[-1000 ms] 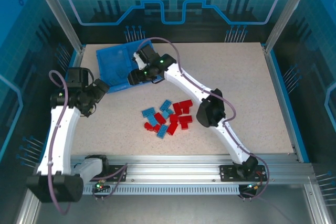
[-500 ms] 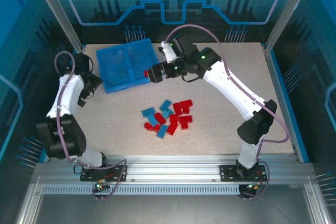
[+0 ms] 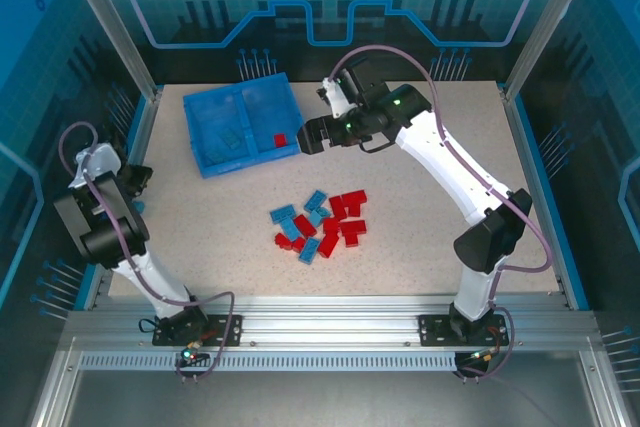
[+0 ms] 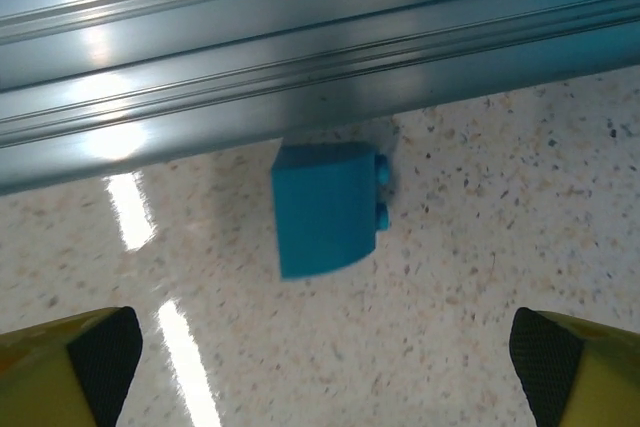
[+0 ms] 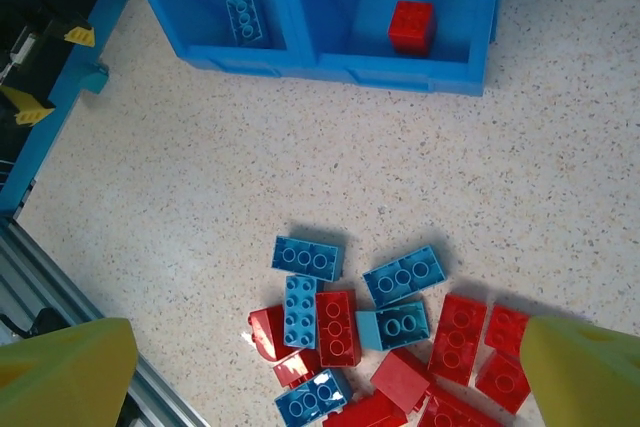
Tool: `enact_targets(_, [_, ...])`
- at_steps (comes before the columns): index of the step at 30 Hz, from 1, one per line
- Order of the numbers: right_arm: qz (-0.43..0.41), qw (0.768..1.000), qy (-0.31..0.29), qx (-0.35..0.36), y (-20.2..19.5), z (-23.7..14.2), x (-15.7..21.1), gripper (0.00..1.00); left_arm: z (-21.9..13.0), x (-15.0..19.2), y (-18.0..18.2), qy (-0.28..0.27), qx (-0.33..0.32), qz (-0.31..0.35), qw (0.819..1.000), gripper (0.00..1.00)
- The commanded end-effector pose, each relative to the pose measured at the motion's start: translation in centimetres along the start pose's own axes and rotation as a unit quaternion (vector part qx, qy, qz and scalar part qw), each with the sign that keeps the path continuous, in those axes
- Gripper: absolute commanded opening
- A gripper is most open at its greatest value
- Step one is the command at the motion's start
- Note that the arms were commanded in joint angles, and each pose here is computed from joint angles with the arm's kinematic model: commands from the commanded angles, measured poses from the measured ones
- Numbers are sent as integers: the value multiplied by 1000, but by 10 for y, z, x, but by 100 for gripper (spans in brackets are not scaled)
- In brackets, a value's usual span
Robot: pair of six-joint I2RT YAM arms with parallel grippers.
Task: Sort the legos into containers by color
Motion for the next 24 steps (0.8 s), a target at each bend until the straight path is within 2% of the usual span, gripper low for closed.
enact_targets(1, [10,1000,13,3,1,-6,4,100,6,-13,-13,3,45,19,999,94])
enact_targets(9, [11,1000,13,21,-3,-11,5,100,34,-29,-6,13,51,20,998,73])
enact_targets(16, [13,999,14,27,-6,-11,4,100,48,-25,-2,34,57,28,997,59])
enact_targets(20, [13,999,16,25,-5,-10,0,100,51,-18,-1,40,66,26,997,44])
enact_targets(24, [10,1000,12,22,-3,-11,-4,100,45,-12,1,38,76,27,996,42])
Point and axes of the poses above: each hand's point on the last joint's axis, 136 mm out from that joint toward the fingers, its own z axis out along the fingers, its own y axis along the line the jaws close on, x = y × z, the point moved 6 cm from there along -z, back along the fingers, and after that the axes turned 15 degrees about z, right-handed, at the moved point
